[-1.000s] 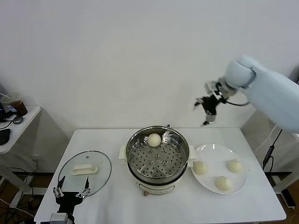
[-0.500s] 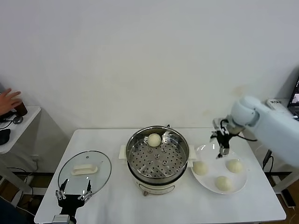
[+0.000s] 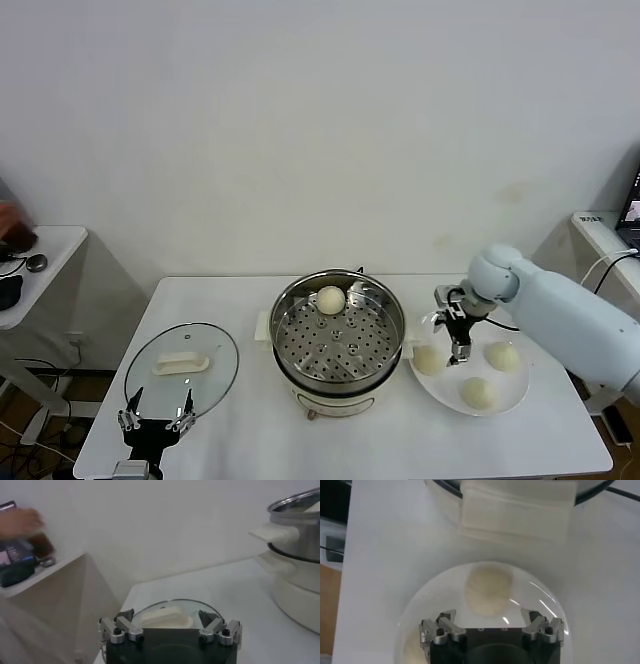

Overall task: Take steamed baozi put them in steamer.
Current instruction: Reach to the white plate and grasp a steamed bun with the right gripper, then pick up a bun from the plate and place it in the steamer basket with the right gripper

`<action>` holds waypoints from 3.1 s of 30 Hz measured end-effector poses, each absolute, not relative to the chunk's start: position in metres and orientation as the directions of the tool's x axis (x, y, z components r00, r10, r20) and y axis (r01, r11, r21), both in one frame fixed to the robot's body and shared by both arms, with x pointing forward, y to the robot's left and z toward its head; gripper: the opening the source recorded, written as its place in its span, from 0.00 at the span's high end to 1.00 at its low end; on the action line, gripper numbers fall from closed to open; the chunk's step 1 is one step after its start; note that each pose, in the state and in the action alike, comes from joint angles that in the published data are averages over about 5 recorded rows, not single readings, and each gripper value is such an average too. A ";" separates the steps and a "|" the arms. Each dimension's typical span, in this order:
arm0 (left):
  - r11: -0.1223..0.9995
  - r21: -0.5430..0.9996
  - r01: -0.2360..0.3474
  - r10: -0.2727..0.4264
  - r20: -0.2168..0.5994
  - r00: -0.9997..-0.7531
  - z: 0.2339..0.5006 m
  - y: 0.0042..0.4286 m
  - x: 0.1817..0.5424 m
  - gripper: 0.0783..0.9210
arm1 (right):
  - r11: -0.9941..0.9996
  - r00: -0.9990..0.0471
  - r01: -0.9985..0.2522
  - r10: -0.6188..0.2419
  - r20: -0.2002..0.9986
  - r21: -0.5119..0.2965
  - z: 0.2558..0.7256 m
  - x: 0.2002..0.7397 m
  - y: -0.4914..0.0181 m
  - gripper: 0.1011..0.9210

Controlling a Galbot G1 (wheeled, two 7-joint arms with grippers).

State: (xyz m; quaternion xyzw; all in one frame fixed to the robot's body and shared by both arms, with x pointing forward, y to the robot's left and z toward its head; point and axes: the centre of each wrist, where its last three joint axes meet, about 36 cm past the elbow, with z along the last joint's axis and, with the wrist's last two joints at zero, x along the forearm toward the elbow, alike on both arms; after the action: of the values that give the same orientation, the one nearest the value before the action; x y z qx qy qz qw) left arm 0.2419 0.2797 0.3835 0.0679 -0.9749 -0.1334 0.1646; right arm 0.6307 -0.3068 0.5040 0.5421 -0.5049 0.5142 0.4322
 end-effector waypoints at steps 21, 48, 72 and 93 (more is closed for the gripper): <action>0.955 0.284 -0.083 -0.171 0.302 -0.938 0.385 0.278 0.243 0.12 | -0.101 -0.023 -0.994 -0.102 0.995 -0.034 0.470 0.634 -0.297 0.12; 0.955 0.285 -0.077 -0.165 0.301 -0.939 0.384 0.276 0.246 0.12 | -0.062 -0.038 -0.997 -0.110 0.993 -0.045 0.460 0.634 -0.301 0.49; 0.961 0.274 -0.042 -0.128 0.301 -0.945 0.387 0.265 0.251 0.12 | -0.111 -0.148 -0.980 -0.163 0.975 -0.168 0.655 0.645 -0.277 0.50; 0.964 0.258 -0.056 -0.129 0.275 -0.953 0.397 0.269 0.254 0.12 | -0.251 -0.037 -0.964 -0.208 0.977 -0.090 0.683 0.631 -0.096 0.50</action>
State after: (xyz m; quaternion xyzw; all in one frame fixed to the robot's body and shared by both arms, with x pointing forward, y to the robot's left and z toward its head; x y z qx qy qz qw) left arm 0.2544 0.2691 0.3967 0.0471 -0.9802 -0.1248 0.1461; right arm 0.6314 -0.0965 0.6827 0.5926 -0.4944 0.5235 0.3609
